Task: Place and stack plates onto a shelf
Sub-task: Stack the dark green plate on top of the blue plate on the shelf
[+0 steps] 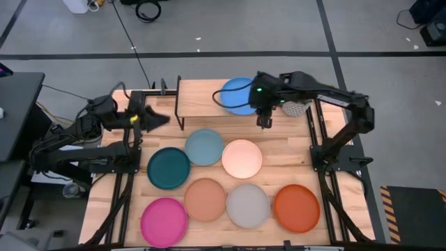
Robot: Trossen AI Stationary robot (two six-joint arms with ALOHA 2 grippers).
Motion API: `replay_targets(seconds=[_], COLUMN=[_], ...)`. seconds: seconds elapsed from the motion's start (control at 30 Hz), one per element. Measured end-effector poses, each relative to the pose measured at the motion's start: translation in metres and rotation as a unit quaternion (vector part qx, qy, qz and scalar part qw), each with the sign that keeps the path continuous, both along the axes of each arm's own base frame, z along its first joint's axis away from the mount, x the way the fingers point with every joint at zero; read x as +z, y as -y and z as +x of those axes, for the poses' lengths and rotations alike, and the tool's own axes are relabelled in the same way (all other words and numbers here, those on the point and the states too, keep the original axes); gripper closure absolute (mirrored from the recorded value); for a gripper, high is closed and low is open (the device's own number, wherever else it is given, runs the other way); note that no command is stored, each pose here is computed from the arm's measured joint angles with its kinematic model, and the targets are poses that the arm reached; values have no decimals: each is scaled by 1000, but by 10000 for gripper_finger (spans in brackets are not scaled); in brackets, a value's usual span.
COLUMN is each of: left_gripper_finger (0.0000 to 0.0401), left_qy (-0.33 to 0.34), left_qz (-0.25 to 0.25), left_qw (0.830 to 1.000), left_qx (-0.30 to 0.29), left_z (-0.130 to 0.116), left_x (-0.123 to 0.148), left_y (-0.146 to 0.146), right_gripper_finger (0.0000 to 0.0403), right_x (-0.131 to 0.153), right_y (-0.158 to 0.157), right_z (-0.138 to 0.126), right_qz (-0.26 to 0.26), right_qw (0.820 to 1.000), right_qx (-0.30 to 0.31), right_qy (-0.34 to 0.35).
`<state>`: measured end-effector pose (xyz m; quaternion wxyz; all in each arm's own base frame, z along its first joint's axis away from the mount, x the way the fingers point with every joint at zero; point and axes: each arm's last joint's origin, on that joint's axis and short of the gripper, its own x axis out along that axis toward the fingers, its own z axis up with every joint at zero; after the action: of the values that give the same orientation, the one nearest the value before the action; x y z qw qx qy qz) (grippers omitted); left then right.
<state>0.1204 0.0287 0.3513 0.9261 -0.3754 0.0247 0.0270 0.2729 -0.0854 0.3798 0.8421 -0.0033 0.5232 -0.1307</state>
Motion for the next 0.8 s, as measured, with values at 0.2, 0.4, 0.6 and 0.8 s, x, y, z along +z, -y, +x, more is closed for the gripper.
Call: replay_targets(seconds=[0.2, 0.4, 0.6, 0.8], left_gripper_finger=[259, 259, 260, 260], left_qy=[-84, -216, -412, -503], left_qz=[-10, -31, -29, 19], left_qw=[991, 959, 887, 843], left_qx=[-102, -179, -206, -189], left_z=[28, 58, 67, 78], left_x=[-19, -51, -101, -143], left_y=[25, 66, 115, 148], right_gripper_finger=[268, 270, 270, 270], right_x=[21, 6, -2, 0], right_y=[-23, -54, -76, -80], right_z=[-21, -28, -29, -24], right_qz=[80, 96, 35, 9], right_qw=[994, 994, 998, 997], right_qx=[-36, -35, -36, -29], right_qy=[69, 50, 48, 69])
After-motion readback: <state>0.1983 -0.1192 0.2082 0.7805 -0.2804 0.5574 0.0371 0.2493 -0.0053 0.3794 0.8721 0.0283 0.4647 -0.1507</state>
